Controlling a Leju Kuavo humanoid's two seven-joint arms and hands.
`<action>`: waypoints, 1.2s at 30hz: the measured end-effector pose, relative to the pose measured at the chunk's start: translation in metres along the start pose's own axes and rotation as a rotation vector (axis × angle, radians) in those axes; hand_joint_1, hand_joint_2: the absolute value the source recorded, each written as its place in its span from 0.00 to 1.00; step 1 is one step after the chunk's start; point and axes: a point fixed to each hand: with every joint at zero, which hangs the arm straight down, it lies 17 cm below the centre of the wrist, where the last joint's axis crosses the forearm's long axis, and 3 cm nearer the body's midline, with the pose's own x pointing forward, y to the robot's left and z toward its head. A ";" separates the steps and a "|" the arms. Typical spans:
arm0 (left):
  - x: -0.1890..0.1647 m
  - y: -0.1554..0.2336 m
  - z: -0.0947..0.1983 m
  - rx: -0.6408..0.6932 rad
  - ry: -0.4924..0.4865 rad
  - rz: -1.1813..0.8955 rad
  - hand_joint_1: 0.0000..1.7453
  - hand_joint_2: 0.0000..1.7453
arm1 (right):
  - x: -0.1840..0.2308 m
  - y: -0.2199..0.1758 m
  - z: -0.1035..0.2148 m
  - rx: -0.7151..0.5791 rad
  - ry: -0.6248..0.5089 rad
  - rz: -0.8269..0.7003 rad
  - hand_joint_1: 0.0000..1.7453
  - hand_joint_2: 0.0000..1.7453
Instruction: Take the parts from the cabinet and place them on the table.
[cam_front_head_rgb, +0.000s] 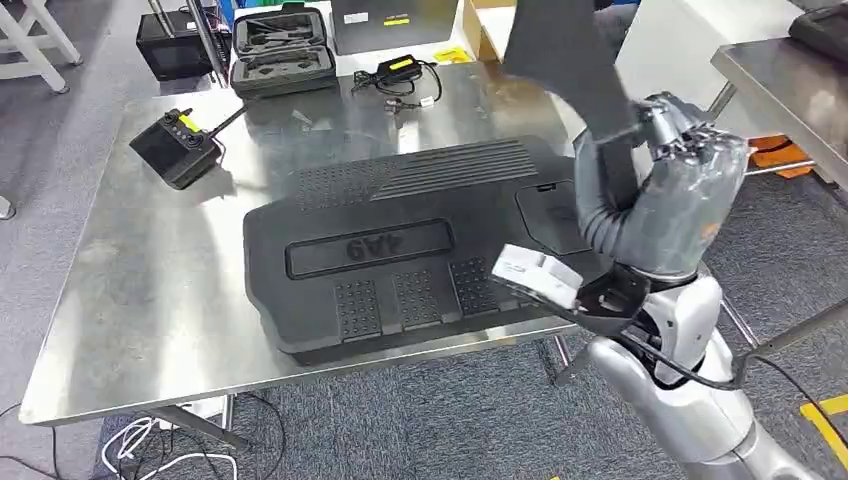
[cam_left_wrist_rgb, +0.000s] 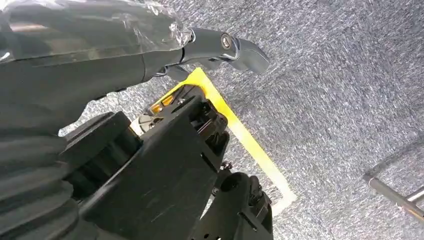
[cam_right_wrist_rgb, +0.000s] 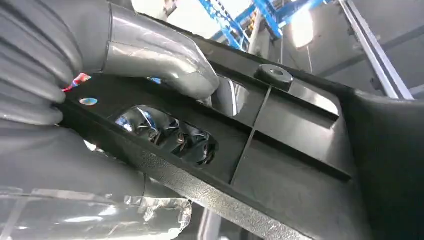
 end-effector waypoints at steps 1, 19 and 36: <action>0.000 0.000 0.000 0.003 0.000 -0.001 0.00 0.00 | 0.002 0.002 0.000 0.001 -0.009 0.015 1.00 1.00; 0.004 0.001 -0.003 0.008 0.011 -0.008 0.00 0.00 | 0.062 0.060 -0.024 0.052 -0.201 0.177 1.00 1.00; 0.007 -0.001 -0.004 0.007 0.011 -0.009 0.00 0.00 | 0.162 0.163 0.005 0.251 -0.411 0.142 1.00 1.00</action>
